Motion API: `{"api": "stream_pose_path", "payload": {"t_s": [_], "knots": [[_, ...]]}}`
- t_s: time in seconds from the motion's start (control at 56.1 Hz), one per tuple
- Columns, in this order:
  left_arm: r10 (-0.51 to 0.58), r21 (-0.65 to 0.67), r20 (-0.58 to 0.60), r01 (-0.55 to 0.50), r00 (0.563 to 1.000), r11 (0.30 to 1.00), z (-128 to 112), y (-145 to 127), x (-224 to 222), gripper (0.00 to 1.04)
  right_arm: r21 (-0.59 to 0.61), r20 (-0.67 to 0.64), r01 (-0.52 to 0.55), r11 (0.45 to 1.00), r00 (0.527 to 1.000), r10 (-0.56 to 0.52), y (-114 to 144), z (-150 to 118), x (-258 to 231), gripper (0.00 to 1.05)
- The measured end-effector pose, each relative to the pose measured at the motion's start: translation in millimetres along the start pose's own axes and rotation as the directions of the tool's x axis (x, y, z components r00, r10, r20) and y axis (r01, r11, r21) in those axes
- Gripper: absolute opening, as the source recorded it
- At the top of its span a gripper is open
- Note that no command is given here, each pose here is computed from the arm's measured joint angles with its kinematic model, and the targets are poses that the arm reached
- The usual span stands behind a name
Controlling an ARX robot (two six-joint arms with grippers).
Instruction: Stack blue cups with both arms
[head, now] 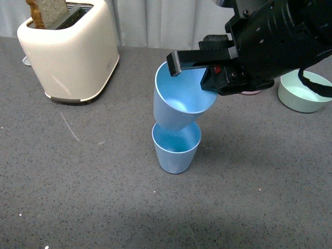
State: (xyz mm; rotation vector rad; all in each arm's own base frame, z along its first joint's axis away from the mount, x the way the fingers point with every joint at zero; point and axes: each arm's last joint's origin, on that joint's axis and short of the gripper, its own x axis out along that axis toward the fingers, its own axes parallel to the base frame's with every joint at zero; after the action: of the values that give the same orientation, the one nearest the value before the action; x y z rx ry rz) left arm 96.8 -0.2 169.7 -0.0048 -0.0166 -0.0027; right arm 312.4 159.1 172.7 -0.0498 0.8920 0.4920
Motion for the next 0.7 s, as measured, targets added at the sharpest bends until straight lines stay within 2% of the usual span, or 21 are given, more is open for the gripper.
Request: {"api": "stream_pose_path", "payload": {"t_s": [0.499, 0.624, 0.696], "knots": [[0.000, 0.000, 0.000, 0.000, 1.000, 1.000, 0.0, 0.0, 0.0, 0.98, -0.015, -0.038, 0.014, 1.000, 0.999, -0.015, 7.1, -6.9, 10.3, 0.01], [0.000, 0.000, 0.000, 0.000, 1.000, 1.000, 0.0, 0.0, 0.0, 0.98, -0.007, -0.044, 0.007, 1.000, 0.999, -0.007, 7.1, -7.2, 10.1, 0.19], [0.000, 0.000, 0.000, 0.000, 1.000, 1.000, 0.0, 0.0, 0.0, 0.98, -0.001, -0.029, 0.005, 1.000, 1.000, -0.006, 6.4, -6.0, 6.9, 0.33]]}}
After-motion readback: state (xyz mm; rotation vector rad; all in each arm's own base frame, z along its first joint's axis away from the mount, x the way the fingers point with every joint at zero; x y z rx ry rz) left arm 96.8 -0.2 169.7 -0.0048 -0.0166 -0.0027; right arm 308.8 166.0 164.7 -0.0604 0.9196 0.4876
